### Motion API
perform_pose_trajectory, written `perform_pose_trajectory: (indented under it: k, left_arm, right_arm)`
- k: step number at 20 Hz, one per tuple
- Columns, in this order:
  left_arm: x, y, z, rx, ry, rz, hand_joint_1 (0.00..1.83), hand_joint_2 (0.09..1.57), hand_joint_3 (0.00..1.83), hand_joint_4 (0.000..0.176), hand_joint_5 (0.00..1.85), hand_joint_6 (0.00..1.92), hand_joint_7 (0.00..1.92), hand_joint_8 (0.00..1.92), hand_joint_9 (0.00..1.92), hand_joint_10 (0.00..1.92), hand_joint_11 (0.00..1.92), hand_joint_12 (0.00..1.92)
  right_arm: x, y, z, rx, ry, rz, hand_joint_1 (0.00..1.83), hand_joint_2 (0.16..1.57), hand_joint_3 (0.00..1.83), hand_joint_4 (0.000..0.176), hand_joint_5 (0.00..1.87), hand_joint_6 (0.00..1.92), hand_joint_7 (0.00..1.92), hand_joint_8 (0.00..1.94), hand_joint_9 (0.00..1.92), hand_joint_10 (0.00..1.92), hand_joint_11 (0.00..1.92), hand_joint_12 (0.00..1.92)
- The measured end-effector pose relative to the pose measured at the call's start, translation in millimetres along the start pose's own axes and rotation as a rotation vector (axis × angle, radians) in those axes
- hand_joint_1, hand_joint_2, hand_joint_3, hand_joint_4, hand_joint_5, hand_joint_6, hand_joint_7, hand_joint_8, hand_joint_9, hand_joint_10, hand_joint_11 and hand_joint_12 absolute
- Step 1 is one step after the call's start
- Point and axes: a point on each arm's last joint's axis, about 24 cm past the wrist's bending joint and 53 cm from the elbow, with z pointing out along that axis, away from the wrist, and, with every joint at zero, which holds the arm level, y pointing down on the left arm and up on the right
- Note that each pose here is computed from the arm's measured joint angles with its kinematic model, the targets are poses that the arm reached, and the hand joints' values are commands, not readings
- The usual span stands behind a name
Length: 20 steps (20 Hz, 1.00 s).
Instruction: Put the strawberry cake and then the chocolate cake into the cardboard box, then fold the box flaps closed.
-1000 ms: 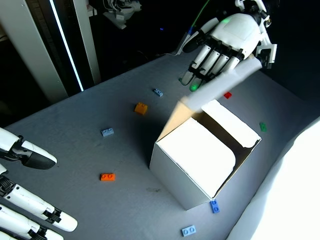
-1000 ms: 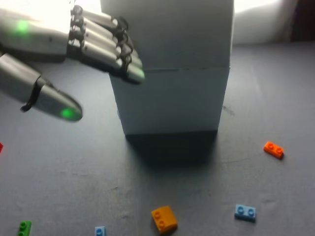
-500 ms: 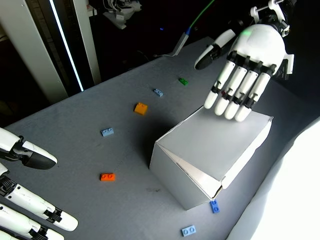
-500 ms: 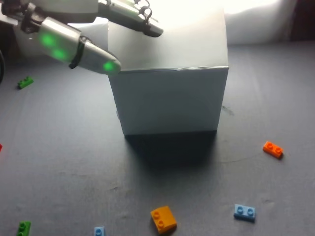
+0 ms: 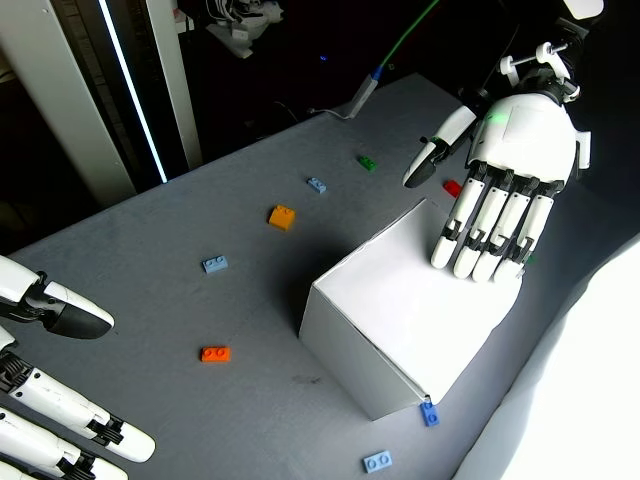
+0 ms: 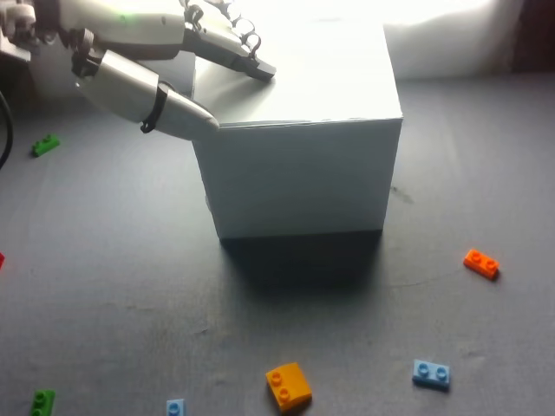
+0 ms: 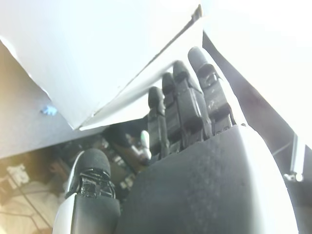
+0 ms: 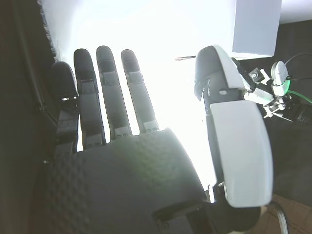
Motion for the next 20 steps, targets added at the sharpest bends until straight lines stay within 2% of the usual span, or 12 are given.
perform_pose_trajectory:
  k: [3,5,9,13,17,20]
  left_arm:
    - [3.1,0.0,1.1,0.001,0.0,-0.018,0.0,1.21,0.0,0.001,0.34,0.0,0.37,0.0,0.38,0.0,0.16,0.59]
    - [3.1,0.1,1.1,0.0,0.0,-0.018,0.0,1.22,0.0,0.003,0.33,0.0,0.36,0.0,0.37,0.0,0.16,0.58]
    - [2.0,-0.4,1.1,0.001,-0.001,-0.015,0.0,1.22,0.0,0.0,0.34,0.0,0.37,0.0,0.38,0.0,0.17,0.59]
    - [-10.9,2.0,-4.8,-0.01,-0.004,0.03,0.0,1.21,0.0,0.0,0.33,0.0,0.36,0.0,0.38,0.0,0.16,0.59]
    - [-32.5,22.7,-23.8,-0.07,-0.042,0.056,0.0,1.22,0.0,0.0,0.34,0.0,0.36,0.0,0.38,0.0,0.15,0.59]
    - [-32.4,47.5,-41.7,-0.139,-0.02,0.063,0.0,1.22,0.0,0.0,0.34,0.01,0.38,0.01,0.39,0.01,0.16,0.61]
  right_arm:
    - [0.4,0.4,0.3,-0.001,0.001,-0.001,0.18,1.22,0.0,0.0,0.35,0.01,0.43,0.01,0.31,0.38,0.0,1.26]
    - [0.7,0.7,0.5,-0.002,0.002,-0.002,0.22,1.21,0.0,0.0,0.37,0.01,0.44,0.01,0.32,0.38,0.0,1.29]
    - [0.5,2.6,0.4,-0.007,0.0,-0.007,0.17,1.21,0.0,0.0,0.36,0.01,0.44,0.01,0.32,0.37,0.0,1.25]
    - [2.5,8.7,0.6,-0.02,0.003,-0.012,0.19,1.22,0.0,0.0,0.34,0.0,0.43,0.0,0.33,0.36,0.0,1.26]
    - [5.8,11.5,-0.1,-0.025,0.011,-0.014,0.2,1.21,0.0,0.0,0.35,0.01,0.44,0.0,0.34,0.34,0.0,1.25]
    - [9.4,12.2,-0.2,-0.024,0.023,-0.018,0.14,1.22,0.0,0.0,0.35,0.0,0.42,0.0,0.34,0.33,0.0,1.26]
